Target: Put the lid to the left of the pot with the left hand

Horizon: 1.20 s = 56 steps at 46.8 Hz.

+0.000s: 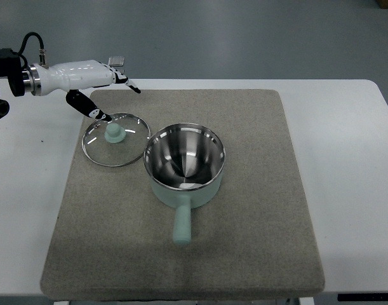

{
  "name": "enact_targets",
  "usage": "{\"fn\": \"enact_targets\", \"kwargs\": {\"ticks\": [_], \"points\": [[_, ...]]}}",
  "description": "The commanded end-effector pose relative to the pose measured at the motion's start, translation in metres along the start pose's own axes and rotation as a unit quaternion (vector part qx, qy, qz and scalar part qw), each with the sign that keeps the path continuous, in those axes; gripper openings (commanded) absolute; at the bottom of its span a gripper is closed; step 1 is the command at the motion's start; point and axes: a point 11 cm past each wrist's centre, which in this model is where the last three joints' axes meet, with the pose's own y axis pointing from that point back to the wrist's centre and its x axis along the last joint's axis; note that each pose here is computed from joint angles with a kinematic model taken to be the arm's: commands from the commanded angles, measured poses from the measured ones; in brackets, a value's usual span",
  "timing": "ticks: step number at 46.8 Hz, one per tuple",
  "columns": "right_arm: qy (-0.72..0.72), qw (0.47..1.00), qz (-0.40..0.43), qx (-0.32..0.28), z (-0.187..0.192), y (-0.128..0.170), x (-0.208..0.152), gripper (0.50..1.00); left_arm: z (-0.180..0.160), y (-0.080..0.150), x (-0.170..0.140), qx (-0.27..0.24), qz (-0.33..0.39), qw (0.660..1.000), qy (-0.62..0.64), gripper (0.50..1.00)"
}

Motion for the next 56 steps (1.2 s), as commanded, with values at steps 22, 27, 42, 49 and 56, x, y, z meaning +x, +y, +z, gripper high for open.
{"fn": "enact_targets", "kwargs": {"ticks": [22,27,42,49,56], "points": [[0.0,1.0,0.0,0.0,0.0,0.0,0.0,0.921,-0.066,-0.006,0.036,0.09,0.269,0.92,0.269,0.964],[0.0,1.0,0.0,0.0,0.0,0.0,0.0,0.924,-0.072,-0.005,0.038,0.094,0.302,0.898,0.305,0.966],[0.0,1.0,0.0,0.0,0.0,0.0,0.0,0.924,-0.098,-0.003,0.027,0.147,0.35,0.774,0.507,0.994],[0.0,1.0,0.0,0.0,0.0,0.0,0.0,0.924,-0.101,-0.002,0.017,0.114,0.341,0.744,0.563,0.994],[0.0,1.0,0.0,0.0,0.0,0.0,0.0,0.924,-0.105,0.004,0.011,0.087,0.356,0.707,0.605,0.994]]}}
